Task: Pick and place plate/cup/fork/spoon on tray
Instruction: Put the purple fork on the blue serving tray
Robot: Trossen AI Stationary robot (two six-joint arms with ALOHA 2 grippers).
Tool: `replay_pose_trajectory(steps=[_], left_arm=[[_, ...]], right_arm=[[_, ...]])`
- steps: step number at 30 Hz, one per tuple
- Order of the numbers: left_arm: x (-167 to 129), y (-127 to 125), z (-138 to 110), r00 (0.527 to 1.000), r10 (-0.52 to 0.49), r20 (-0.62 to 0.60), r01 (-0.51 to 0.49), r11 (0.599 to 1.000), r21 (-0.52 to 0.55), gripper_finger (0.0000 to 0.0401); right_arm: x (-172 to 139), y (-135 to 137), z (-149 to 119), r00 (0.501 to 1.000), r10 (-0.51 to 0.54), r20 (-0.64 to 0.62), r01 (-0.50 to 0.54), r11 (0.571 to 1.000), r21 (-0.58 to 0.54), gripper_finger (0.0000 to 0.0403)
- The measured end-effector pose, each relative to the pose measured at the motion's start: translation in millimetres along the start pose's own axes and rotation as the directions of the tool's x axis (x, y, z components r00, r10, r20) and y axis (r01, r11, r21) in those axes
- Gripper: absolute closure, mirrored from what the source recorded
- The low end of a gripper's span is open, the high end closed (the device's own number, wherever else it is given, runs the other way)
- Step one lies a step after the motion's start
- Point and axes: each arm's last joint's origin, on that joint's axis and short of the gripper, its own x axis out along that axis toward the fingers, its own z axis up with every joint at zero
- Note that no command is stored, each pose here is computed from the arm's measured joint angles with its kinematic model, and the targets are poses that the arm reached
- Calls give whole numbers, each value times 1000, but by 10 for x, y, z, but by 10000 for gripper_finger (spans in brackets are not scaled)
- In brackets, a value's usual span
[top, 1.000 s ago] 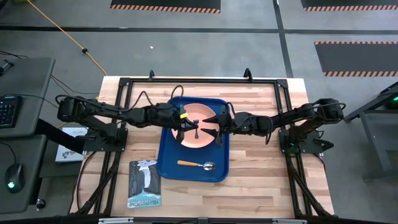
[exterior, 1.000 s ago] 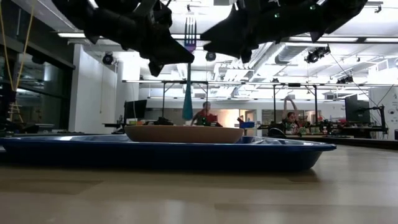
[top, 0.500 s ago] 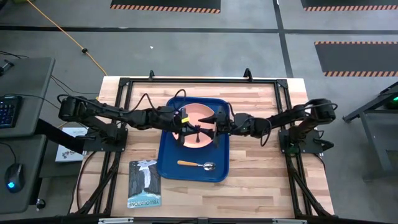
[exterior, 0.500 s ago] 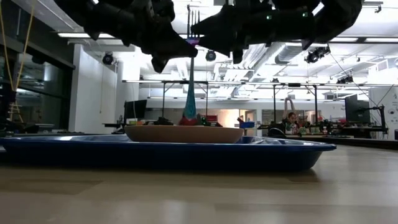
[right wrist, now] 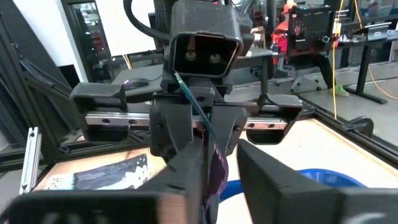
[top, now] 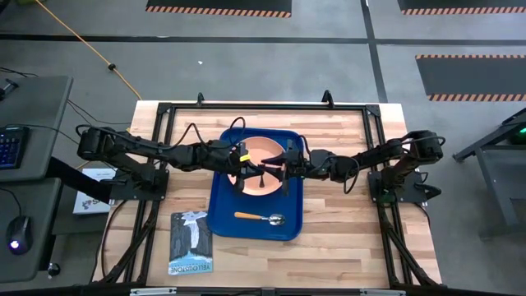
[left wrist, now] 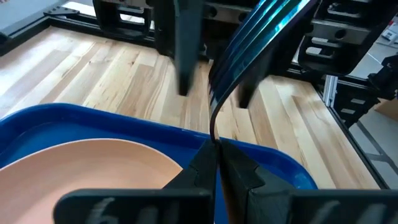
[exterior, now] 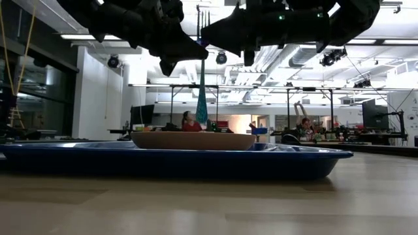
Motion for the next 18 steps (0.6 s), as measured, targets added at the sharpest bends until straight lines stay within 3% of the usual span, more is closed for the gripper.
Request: replay_pose_trajectory(steps=[5,18], left_arm=[[1,0,-2,1000,0,-2,0,1000,-3,401],[1,1,-10,1000,5,-9,-5,1000,7,379]], right_arm=[[0,1,-1,1000,5,-1,-5,1000,-14,392],[0,-3,-12,1000,0,-13,0,1000,-23,401]])
